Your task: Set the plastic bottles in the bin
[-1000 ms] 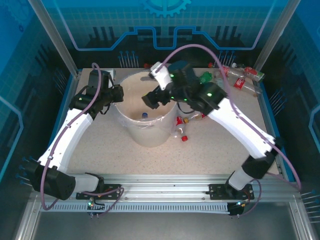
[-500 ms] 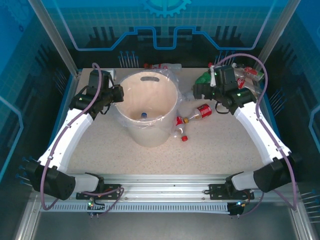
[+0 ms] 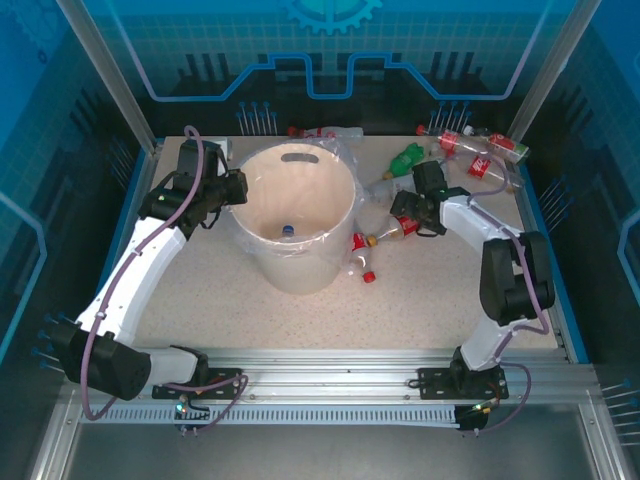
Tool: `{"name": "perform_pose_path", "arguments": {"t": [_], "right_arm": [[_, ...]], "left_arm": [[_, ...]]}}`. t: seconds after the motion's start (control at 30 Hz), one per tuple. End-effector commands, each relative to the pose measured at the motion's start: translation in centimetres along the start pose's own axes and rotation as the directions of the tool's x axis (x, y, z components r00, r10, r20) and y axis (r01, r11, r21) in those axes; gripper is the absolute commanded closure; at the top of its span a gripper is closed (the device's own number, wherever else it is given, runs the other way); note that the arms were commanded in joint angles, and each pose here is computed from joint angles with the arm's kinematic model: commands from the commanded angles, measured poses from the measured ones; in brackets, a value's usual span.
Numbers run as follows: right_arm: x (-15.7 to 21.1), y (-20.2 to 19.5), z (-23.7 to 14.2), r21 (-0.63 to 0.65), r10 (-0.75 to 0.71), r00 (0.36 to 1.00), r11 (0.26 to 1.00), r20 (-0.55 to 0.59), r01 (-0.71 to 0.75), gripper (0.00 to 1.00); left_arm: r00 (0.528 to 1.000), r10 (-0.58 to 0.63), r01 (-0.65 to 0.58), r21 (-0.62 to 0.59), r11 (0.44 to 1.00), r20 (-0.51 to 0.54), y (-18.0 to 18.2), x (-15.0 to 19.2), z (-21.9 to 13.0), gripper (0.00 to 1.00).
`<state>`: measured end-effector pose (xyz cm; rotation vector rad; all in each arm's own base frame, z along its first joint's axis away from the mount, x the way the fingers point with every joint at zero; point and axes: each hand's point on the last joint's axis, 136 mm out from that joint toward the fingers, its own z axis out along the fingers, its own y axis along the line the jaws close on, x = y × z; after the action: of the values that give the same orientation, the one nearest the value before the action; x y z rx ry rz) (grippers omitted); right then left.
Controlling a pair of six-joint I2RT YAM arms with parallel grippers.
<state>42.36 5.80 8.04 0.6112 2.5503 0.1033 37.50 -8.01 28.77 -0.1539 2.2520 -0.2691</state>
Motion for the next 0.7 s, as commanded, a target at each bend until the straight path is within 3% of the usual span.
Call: {"name": "perform_pose_path", "arguments": {"t": [0.0, 0.4, 0.67], "right_arm": [[-0.6, 0.0, 2.3, -0.026, 0.142, 0.990, 0.990, 0.025, -0.141, 0.00], [1.6, -0.8, 6.0, -0.035, 0.194, 0.981, 0.980, -0.026, -0.195, 0.00], [1.2, -1.0, 5.0, -0.041, 0.174, 0.985, 0.984, 0.005, -0.173, 0.10]], "left_arm": [[1.000, 0.004, -0.004, -0.005, 1.000, 0.001, -0.1, 0.2, -0.5, 0.84], [1.000, 0.001, -0.001, -0.002, 1.000, -0.011, -0.2, 0.6, 0.1, 0.84], [1.000, 0.005, -0.005, -0.003, 1.000, -0.014, -0.1, 0.7, 0.1, 0.84]]}}
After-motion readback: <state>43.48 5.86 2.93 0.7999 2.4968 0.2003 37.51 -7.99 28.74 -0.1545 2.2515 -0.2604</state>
